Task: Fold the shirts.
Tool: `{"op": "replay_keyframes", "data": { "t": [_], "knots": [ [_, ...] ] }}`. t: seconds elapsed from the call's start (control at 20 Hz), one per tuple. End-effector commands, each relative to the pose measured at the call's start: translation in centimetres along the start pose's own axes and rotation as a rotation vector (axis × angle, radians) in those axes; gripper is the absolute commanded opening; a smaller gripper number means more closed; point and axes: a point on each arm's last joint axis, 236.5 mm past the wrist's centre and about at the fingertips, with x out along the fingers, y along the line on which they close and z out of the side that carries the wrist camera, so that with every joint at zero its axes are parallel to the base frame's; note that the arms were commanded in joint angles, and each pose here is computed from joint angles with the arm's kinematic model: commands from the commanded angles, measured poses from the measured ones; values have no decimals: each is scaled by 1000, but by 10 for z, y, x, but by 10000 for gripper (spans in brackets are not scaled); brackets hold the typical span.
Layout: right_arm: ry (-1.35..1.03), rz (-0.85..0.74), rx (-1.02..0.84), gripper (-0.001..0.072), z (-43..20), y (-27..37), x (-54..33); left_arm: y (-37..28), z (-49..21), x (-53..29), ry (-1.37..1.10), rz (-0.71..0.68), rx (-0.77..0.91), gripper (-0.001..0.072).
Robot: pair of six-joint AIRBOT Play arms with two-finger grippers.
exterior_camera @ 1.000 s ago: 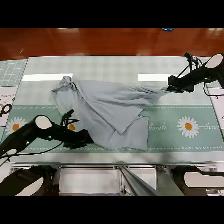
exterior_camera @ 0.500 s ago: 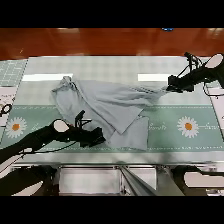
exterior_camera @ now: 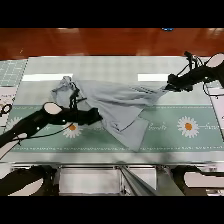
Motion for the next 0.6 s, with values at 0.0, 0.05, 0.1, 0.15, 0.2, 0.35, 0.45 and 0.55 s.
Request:
{"op": "replay_keyframes", "data": {
  "t": [0.0,0.05,0.1,0.15,0.2,0.35,0.45,0.55],
  "knots": [
    [-87,29,-23,21,14,14,-24,-41,56,-49,-120,-92,115,15],
    [-127,26,-32,21,21,16,-40,-58,76,-72,-184,-119,144,15],
    [-164,25,-37,21,29,17,-57,-74,93,-96,-246,-142,174,15],
    [-198,23,-37,21,35,17,-73,-91,109,-125,-318,-164,209,15],
    [-236,20,-34,21,42,17,-92,-105,121,-153,-381,-179,240,15],
    [-334,10,-50,21,54,21,-145,-141,146,-243,-569,-202,337,15],
    [-428,3,-85,21,61,34,-185,-162,153,-297,-677,-197,403,15],
    [-536,0,-139,21,65,55,-230,-184,153,-348,-786,-182,472,15]
  ]
}}
